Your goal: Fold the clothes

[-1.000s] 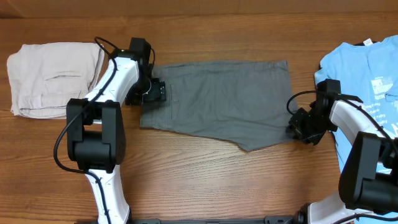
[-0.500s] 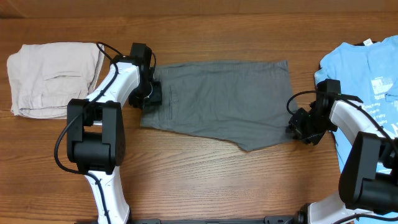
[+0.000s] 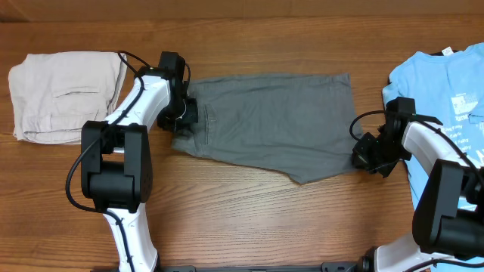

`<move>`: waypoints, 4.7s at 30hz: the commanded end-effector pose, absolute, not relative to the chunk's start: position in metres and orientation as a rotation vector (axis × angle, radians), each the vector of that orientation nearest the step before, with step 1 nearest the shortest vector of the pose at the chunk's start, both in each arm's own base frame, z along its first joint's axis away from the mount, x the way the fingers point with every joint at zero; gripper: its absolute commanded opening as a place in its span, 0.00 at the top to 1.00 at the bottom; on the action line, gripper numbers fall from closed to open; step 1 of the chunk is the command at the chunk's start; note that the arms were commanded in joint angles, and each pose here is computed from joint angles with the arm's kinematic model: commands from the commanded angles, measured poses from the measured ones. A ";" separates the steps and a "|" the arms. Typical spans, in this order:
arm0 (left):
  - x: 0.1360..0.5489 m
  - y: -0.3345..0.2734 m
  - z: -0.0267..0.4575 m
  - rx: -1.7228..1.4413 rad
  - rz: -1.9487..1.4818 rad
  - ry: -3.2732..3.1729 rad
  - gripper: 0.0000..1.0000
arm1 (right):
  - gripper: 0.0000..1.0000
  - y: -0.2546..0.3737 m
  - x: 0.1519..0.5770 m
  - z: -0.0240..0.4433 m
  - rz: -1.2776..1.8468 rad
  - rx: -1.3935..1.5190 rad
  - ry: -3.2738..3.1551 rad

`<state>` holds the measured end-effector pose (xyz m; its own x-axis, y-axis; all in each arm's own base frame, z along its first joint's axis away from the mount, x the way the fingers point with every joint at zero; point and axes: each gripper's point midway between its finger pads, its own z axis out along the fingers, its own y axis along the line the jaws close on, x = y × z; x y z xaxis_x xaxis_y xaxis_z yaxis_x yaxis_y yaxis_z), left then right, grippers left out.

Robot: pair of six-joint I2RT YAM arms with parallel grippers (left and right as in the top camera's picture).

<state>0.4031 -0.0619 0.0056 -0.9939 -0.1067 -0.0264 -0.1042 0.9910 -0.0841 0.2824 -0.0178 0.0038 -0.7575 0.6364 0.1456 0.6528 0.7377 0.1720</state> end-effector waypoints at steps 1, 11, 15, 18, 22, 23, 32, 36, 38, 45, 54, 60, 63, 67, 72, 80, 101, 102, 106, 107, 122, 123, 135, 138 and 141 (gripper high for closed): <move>0.402 -0.052 0.015 -0.130 -0.040 3.114 0.96 | 0.86 -0.003 0.317 0.033 -0.582 -0.996 -2.896; 0.423 -0.054 0.064 -0.088 -0.040 3.070 0.96 | 0.85 0.052 0.348 0.107 -0.798 -0.662 -3.020; 0.430 -0.057 0.084 -0.078 -0.046 3.043 0.96 | 0.95 0.085 0.346 0.101 -0.806 -0.511 -3.042; 0.435 -0.059 0.098 -0.076 -0.052 3.021 0.96 | 0.96 0.107 0.344 0.093 -0.815 -0.472 -3.040; 0.438 -0.061 0.118 -0.071 -0.060 3.006 0.96 | 0.96 0.135 0.338 0.078 -0.823 -0.444 -3.024; 0.438 -0.061 0.123 -0.068 -0.061 3.003 0.96 | 0.96 0.142 0.336 0.073 -0.825 -0.436 -3.019; 0.440 -0.076 0.150 -0.020 -0.072 2.971 0.96 | 0.96 0.209 0.319 0.044 -0.888 -0.205 -3.042; 0.438 -0.085 0.151 0.012 -0.075 2.971 0.96 | 0.96 0.225 0.315 0.043 -0.871 -0.196 -3.056; 0.436 -0.088 0.151 0.022 -0.074 2.975 0.96 | 0.96 0.223 0.313 0.037 -0.794 -0.234 -3.088; 0.436 -0.091 0.155 0.030 -0.077 2.970 0.96 | 0.96 0.242 0.314 0.029 -0.805 -0.195 -3.165; 0.431 -0.099 0.181 0.030 -0.127 2.958 0.96 | 0.96 0.265 0.313 0.033 -0.902 -0.098 -3.176; 0.429 -0.112 0.191 0.053 -0.206 2.946 0.96 | 0.96 0.265 0.310 0.011 -0.855 -0.187 -3.137; 0.429 -0.113 0.191 0.039 -0.207 2.947 0.96 | 0.96 0.271 0.306 -0.002 -0.842 -0.186 -3.115; 0.429 -0.112 0.191 0.038 -0.207 2.948 0.96 | 0.96 0.282 0.295 -0.021 -0.813 -0.146 -3.091; 0.428 -0.113 0.191 0.039 -0.207 2.950 0.96 | 0.96 0.284 0.292 -0.019 -0.815 -0.142 -3.075; 0.427 -0.113 0.191 0.041 -0.209 2.953 0.96 | 0.96 0.278 0.357 0.069 -1.068 -0.141 -3.187; 0.424 -0.136 0.200 0.065 -0.403 2.940 0.96 | 0.96 0.300 0.372 -0.013 -0.983 -0.151 -3.228; 0.425 -0.136 0.202 0.065 -0.404 2.935 0.96 | 0.96 0.304 0.373 -0.007 -1.022 -0.133 -3.222; 0.425 -0.137 0.214 0.069 -0.407 2.912 0.96 | 0.96 0.313 0.383 0.031 -1.209 0.005 -3.201; 0.426 -0.137 0.217 0.070 -0.408 2.906 0.96 | 0.96 0.309 0.388 0.045 -1.230 0.007 -3.213; 0.420 -0.158 0.232 0.127 -0.434 2.877 0.96 | 0.96 0.079 0.350 0.083 -0.361 -0.683 -3.213; 0.419 -0.162 0.232 0.138 -0.430 2.874 0.96 | 0.96 0.073 0.345 0.078 -0.327 -0.688 -3.195; 0.417 -0.194 0.226 0.116 -0.296 2.850 0.96 | 0.96 0.048 0.291 0.014 -0.206 -0.735 -3.065; 0.417 -0.202 0.224 0.095 -0.308 2.850 0.96 | 0.96 0.047 0.279 0.000 -0.194 -0.751 -3.040; 0.417 -0.211 0.220 0.078 -0.322 2.846 0.96 | 0.96 0.047 0.268 -0.010 -0.191 -0.814 -3.003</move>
